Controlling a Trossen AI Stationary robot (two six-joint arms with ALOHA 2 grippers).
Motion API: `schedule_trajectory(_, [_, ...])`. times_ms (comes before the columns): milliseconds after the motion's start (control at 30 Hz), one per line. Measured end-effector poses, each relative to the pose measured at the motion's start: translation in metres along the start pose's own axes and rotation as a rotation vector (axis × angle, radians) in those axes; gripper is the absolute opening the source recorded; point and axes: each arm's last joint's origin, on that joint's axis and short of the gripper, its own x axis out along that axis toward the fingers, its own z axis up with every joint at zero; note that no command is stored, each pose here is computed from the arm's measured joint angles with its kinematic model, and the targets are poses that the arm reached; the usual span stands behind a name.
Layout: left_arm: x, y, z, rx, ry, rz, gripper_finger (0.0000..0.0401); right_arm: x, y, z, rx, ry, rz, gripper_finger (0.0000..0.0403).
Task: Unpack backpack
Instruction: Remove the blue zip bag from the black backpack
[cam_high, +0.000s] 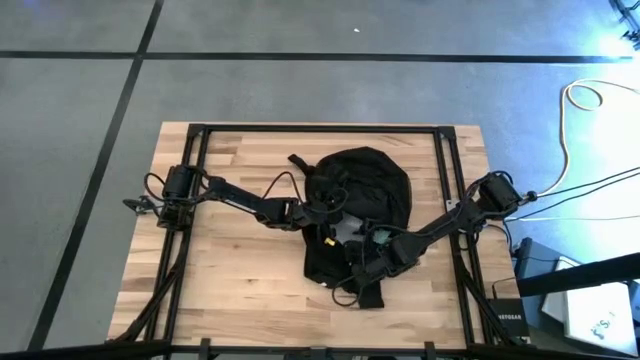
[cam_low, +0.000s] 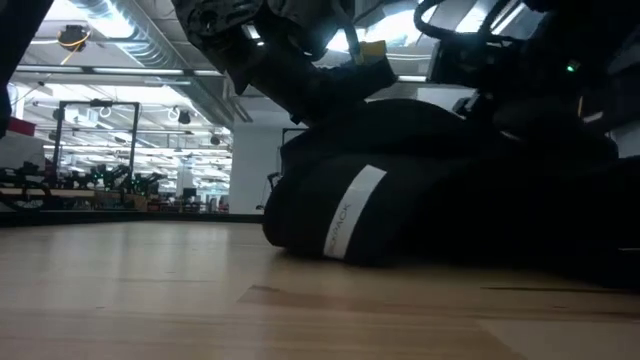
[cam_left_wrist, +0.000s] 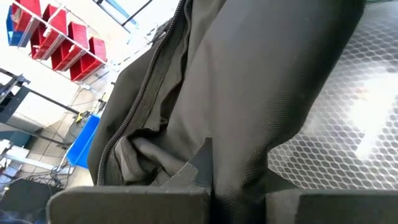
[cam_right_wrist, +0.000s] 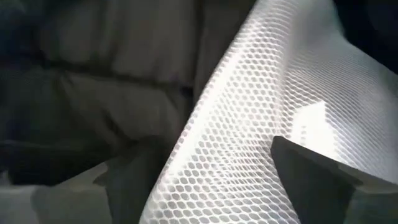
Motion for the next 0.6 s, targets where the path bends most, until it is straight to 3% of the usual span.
schedule_trajectory(233, [0.0017,0.0021,-0.0011,-0.004,0.003,0.002,0.0001,-0.0001,-0.0052,-0.0061,-0.008,0.028,-0.091,0.0222])
schedule_trajectory(600, [0.0015,0.0015,-0.001,-0.004,-0.001,-0.005,0.0001,-0.0002,-0.0088,-0.0105,-0.04,0.061,-0.133,0.0139])
